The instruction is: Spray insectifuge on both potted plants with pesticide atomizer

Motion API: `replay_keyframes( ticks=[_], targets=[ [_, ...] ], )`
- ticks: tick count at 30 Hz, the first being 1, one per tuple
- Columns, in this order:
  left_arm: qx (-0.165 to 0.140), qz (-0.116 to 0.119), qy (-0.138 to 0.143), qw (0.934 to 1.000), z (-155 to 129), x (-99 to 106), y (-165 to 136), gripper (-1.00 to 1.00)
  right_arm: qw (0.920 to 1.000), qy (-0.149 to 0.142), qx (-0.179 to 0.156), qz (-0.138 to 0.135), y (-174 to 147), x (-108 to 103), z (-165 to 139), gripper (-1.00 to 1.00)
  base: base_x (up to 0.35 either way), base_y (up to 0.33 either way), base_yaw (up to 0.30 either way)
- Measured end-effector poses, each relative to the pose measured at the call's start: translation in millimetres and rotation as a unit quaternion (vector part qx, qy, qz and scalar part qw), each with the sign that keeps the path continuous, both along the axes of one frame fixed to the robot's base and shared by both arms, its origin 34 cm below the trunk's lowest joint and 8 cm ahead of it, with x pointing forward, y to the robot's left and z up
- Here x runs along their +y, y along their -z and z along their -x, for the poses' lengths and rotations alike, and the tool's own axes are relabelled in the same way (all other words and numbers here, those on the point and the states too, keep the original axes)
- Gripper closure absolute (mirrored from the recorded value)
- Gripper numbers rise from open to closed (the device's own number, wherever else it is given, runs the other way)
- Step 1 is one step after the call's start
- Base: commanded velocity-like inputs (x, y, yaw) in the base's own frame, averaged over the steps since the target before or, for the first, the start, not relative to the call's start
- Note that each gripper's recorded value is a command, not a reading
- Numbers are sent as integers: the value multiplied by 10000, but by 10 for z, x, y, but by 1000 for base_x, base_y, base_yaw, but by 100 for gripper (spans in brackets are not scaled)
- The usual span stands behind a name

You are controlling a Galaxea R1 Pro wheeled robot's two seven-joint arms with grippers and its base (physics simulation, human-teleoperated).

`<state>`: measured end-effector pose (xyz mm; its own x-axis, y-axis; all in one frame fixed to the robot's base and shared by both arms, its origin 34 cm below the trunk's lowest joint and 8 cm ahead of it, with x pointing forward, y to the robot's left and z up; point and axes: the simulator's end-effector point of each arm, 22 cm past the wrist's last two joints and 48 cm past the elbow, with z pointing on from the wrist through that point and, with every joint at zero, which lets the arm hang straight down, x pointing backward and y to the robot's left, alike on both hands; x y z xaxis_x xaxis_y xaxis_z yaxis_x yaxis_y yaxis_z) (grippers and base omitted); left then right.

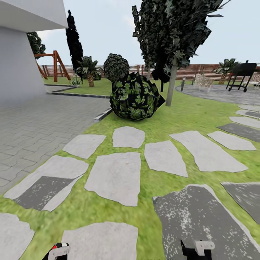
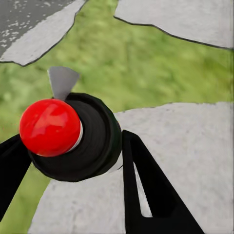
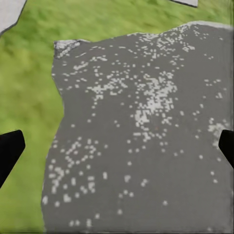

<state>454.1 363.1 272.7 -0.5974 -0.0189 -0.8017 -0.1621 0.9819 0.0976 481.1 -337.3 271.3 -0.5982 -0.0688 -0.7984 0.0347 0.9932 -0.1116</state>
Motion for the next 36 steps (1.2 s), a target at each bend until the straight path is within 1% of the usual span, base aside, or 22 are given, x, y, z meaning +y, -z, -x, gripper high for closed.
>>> replay_keyframes(
  ticks=[8,11,36],
  targets=[
    [12,22,3,10000,2,-30,9,100,10000,5,-1,-2,0,-1,0,-100,0,0,-300],
    [9,27,23,10000,0,-51,8,100,10000,4,-2,-2,-2,0,0,-100,168,0,-300],
    [11,42,10,10000,2,-60,11,100,10000,-1,-3,-1,-3,1,0,-100,335,0,-300]
  ],
)
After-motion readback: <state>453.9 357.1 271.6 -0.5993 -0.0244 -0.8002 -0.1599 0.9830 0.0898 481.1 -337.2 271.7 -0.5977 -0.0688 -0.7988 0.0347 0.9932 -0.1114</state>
